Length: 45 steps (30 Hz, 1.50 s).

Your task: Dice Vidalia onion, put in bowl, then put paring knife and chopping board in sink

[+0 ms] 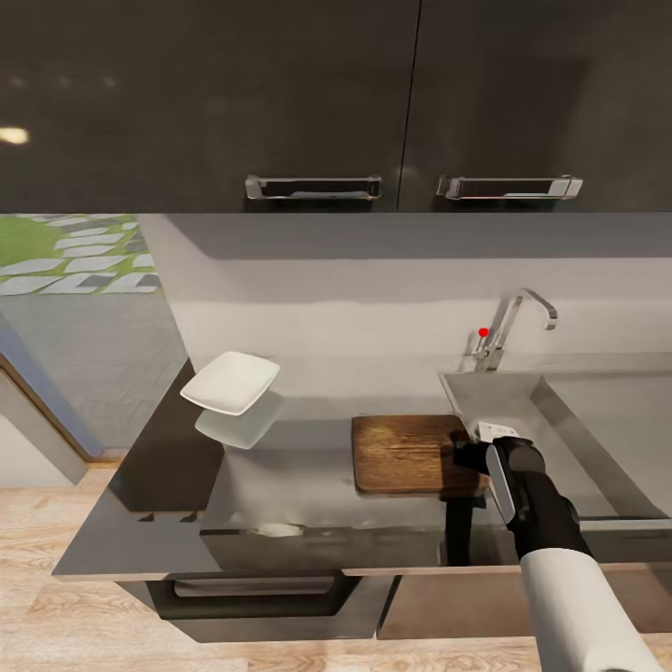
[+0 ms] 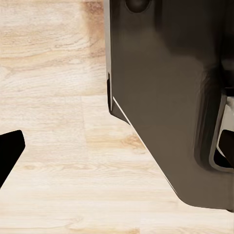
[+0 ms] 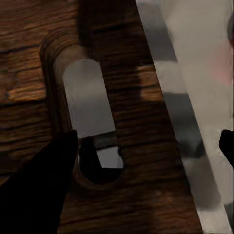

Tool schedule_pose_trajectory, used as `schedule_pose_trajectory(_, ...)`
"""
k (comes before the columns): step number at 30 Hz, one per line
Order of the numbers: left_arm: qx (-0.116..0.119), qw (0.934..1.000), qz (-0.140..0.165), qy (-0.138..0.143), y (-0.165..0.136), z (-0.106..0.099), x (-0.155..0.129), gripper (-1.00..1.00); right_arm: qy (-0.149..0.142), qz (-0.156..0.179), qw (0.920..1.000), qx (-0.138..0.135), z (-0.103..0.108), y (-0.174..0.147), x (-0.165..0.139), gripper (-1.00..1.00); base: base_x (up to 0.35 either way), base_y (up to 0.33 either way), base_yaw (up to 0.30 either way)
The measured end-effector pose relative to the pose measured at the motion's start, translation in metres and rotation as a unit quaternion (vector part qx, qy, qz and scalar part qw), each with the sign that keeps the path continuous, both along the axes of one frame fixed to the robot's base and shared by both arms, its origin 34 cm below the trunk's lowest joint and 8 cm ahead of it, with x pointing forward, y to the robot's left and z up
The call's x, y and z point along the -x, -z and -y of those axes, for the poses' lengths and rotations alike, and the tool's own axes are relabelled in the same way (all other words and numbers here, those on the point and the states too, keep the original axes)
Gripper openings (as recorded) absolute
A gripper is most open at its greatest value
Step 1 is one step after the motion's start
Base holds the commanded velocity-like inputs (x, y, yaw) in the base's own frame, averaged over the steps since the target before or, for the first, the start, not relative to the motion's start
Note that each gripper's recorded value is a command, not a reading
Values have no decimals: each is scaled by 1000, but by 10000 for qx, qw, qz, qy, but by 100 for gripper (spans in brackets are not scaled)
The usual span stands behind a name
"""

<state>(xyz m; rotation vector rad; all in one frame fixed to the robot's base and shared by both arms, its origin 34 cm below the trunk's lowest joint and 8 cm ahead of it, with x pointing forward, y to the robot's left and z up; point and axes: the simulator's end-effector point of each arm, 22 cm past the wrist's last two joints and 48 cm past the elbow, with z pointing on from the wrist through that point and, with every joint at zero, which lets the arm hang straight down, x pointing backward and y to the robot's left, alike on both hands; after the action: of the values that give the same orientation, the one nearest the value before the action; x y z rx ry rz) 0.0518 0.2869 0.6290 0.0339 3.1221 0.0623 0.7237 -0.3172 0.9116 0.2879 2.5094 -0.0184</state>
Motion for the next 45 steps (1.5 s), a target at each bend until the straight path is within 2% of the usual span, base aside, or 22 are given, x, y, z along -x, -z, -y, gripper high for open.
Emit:
schedule_pose_trajectory(26, 0, 10000, -2, 0, 0, 0, 0, 100, -9, 95, 9999, -63, -2, -6, -4, 100, 0, 0, 0)
schedule_pose_trajectory(32, 5, 10000, -5, 0, 0, 1, 0, 100, 23, 526, 9986, 32, 6, -43, -18, 100, 0, 0, 0)
schedule_pose_trajectory(39, 11, 10000, -2, 11, 0, 1, 0, 100, 64, 1219, 9924, 158, 14, -121, -30, 100, 0, 0, 0)
schedule_pose_trajectory(45, 13, 10000, -5, 16, 0, 1, 0, 100, 95, 1535, 9878, 247, 19, -153, -32, 100, 0, 0, 0)
